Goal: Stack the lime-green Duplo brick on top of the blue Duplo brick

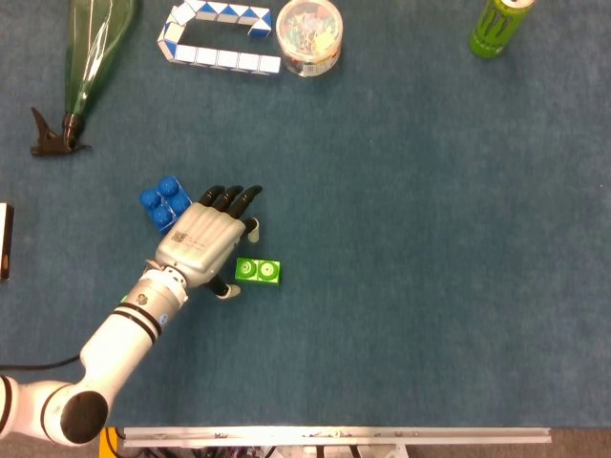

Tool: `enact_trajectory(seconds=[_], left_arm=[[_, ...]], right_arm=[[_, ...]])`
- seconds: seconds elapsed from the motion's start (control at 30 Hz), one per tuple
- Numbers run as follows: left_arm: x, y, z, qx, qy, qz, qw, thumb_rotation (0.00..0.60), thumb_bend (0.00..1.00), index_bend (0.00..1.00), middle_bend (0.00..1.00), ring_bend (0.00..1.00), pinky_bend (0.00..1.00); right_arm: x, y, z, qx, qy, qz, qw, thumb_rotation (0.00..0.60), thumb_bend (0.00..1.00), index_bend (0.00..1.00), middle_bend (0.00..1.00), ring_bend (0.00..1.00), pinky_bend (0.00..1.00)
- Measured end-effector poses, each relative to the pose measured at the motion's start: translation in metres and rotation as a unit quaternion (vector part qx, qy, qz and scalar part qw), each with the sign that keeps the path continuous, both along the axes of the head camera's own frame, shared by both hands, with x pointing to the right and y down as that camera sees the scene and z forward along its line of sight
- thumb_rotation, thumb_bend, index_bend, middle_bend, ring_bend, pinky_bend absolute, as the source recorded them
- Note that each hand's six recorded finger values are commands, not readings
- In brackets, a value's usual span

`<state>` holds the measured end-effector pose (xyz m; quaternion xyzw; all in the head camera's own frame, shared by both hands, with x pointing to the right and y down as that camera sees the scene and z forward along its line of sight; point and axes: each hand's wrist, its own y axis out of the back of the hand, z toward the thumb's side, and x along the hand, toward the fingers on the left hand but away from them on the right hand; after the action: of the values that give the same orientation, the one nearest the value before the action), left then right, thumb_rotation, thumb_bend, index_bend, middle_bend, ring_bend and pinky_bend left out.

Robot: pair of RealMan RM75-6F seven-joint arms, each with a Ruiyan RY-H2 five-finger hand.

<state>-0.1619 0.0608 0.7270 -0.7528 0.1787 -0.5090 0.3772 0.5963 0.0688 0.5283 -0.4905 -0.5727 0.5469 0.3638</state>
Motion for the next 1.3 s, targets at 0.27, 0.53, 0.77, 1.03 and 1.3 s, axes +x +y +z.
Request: enact_trajectory(seconds=[0.27,0.53,0.77,1.03,1.3], left_arm=[[0.002,0.003,0.006,-0.002,-0.002,-0.027,0.9996,0.600,0.10,0.36,0.00,0.00,0.07],[0.003,0.004,0.008,0.003,0.001,-0.051,0.9987,0.600,0.13,0.38,0.00,0.00,0.07],[0.006,0.008,0.011,-0.002,0.008,-0.054,0.9985,0.600,0.14,0.39,0.00,0.00,0.07],[0.005,0.009,0.016,-0.006,0.008,-0.058,0.9983,0.600,0.14,0.41,0.00,0.00,0.07],[0.006,0.009,0.018,-0.005,0.010,-0.065,0.9978,0.600,0.15,0.48,0.00,0.00,0.07]], right_arm=[[0.000,0.000,-0.001,0.000,-0.002,-0.002,1.0000,0.600,0.07,0.54,0.39,0.30,0.30],[0.001,0.001,-0.001,0.001,-0.003,-0.002,1.0000,0.600,0.07,0.54,0.39,0.30,0.30],[0.001,0.001,-0.002,0.001,-0.004,-0.002,1.0000,0.600,0.07,0.54,0.39,0.30,0.30],[0.002,0.002,-0.002,0.003,-0.004,-0.001,1.0000,0.600,0.07,0.54,0.39,0.30,0.30],[0.002,0.001,-0.002,0.001,-0.004,-0.001,1.0000,0.600,0.07,0.54,0.39,0.30,0.30]])
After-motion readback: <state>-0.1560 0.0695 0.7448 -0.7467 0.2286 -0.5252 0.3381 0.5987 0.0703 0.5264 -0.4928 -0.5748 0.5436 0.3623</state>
